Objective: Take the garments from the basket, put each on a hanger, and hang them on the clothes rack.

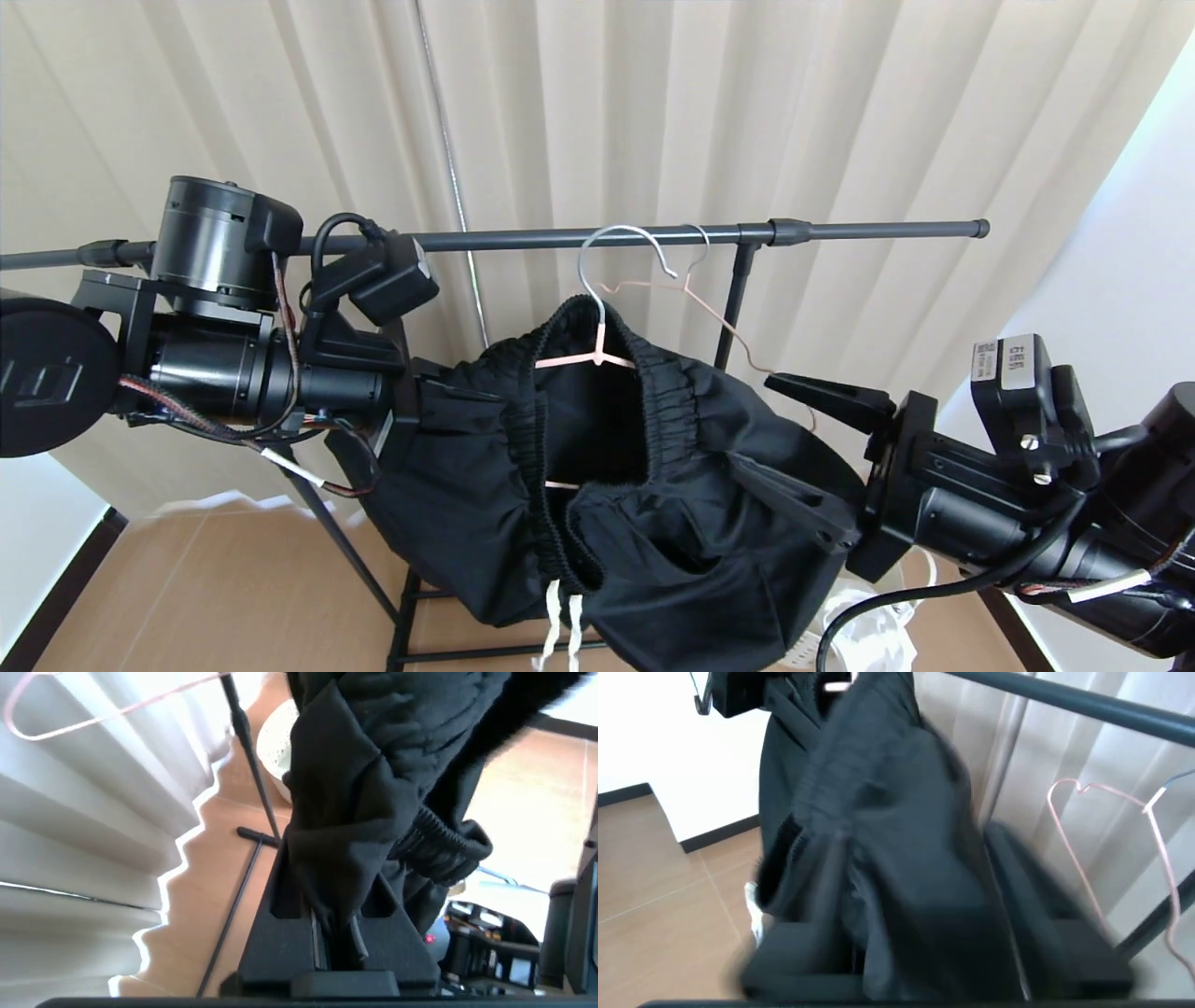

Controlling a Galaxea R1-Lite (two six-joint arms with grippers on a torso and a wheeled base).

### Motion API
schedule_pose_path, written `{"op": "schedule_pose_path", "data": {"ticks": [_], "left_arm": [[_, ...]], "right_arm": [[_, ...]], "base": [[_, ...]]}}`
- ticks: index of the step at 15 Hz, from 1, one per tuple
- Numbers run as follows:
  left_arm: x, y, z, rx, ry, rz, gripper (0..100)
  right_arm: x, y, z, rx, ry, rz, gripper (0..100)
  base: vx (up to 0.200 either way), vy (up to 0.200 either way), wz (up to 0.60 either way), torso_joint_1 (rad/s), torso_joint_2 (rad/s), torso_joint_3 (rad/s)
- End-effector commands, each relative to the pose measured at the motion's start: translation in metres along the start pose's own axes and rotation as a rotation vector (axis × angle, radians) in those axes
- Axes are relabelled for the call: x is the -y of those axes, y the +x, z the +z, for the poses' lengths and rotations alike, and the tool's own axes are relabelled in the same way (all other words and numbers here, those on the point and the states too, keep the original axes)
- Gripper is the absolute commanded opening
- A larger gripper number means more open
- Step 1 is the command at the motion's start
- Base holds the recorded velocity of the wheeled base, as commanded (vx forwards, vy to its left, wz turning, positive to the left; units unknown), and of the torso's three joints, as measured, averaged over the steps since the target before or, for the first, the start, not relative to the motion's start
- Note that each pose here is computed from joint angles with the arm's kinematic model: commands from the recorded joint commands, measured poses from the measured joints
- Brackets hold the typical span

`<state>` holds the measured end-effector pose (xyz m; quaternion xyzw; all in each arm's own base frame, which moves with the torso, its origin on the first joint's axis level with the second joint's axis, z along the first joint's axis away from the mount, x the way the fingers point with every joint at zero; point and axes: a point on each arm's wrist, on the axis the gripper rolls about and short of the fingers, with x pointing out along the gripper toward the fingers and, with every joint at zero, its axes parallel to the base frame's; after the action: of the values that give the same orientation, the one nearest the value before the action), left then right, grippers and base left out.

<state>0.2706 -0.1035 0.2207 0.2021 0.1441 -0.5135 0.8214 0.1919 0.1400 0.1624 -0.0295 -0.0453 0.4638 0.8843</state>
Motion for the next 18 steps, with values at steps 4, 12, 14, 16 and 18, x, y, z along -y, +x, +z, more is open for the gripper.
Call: {"op": "schedule_pose_path", "data": {"ticks": [4, 12, 14, 16, 18], "left_arm": [[-0.001, -0.005, 0.006, 0.037, -0.039, 0.026, 0], [0.005, -0.029, 0.002, 0.069, -0.088, 0.091, 0], [0.009, -0.033, 0.002, 0.089, -0.095, 0.105, 0], [0.009, -0.038, -0.001, 0.094, -0.096, 0.128, 0], [0.009, -0.041, 0.0, 0.095, -0.097, 0.141, 0]], "right_arm": [[0.01, -0.014, 0.006, 0.021, -0.015, 0.023, 100], [0.045, -0.032, 0.003, 0.009, -0.02, -0.003, 100], [0.049, -0.027, -0.01, -0.033, 0.002, -0.004, 100], [0.052, -0.024, -0.019, -0.061, -0.009, -0.002, 100], [0.058, -0.021, -0.037, -0.12, -0.048, -0.01, 100]], "base": [[0.0, 0.0, 0.0, 0.0, 0.0, 0.0], [0.0, 0.0, 0.0, 0.0, 0.0, 0.0], [0.0, 0.0, 0.0, 0.0, 0.0, 0.0], [0.0, 0.0, 0.0, 0.0, 0.0, 0.0], [0.0, 0.0, 0.0, 0.0, 0.0, 0.0]]}}
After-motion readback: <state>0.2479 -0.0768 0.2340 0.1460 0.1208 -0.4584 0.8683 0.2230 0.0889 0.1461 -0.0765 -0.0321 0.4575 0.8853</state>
